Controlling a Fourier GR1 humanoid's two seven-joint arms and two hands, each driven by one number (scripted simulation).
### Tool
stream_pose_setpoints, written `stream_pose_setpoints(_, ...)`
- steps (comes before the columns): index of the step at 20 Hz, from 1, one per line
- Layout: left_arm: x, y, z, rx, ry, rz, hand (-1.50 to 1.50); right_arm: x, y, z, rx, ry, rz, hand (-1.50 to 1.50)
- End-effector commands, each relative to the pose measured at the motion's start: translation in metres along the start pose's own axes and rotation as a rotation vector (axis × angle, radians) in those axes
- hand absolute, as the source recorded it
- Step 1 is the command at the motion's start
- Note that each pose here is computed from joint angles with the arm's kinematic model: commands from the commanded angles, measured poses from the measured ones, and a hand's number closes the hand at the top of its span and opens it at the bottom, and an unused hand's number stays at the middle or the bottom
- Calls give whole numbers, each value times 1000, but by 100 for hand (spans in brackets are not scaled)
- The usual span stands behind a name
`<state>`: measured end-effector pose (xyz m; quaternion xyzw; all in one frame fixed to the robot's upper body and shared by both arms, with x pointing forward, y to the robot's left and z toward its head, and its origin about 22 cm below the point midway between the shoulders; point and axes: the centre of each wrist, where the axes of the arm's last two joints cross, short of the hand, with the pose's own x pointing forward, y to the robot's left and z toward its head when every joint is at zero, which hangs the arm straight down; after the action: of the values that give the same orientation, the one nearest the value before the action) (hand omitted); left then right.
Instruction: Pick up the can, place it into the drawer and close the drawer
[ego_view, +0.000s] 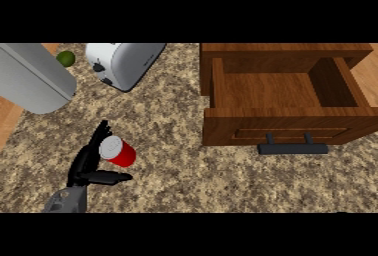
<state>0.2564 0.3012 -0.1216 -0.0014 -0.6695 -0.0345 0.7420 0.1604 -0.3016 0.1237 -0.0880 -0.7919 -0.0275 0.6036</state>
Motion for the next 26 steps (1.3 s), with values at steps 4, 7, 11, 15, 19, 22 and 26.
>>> stream_pose_setpoints(4,-11,-4,-9,-22,-24,6,-150,14,17,-16,1,-1,11,-150)
stream_pose_setpoints(7,9,-8,-36,-56,-34,14,-150,13,17,-7,-5,0,24,-150)
stream_pose_setpoints(11,-11,-18,-18,-157,-3,34,-150,5,7,-5,-12,-9,27,-150)
stream_pose_setpoints(15,3,-21,-39,-191,-3,75,150,17,-6,-5,-11,-17,4,-150)
stream_pose_setpoints(19,0,-35,-46,-219,-65,102,150,2,-2,-12,6,-23,12,-150)
stream_pose_setpoints(22,0,-21,-44,-237,-87,117,150,19,-2,-9,3,-21,34,-150)
stream_pose_setpoints(26,-4,-52,-44,-275,-114,112,150,10,4,-21,-8,-18,32,-150)
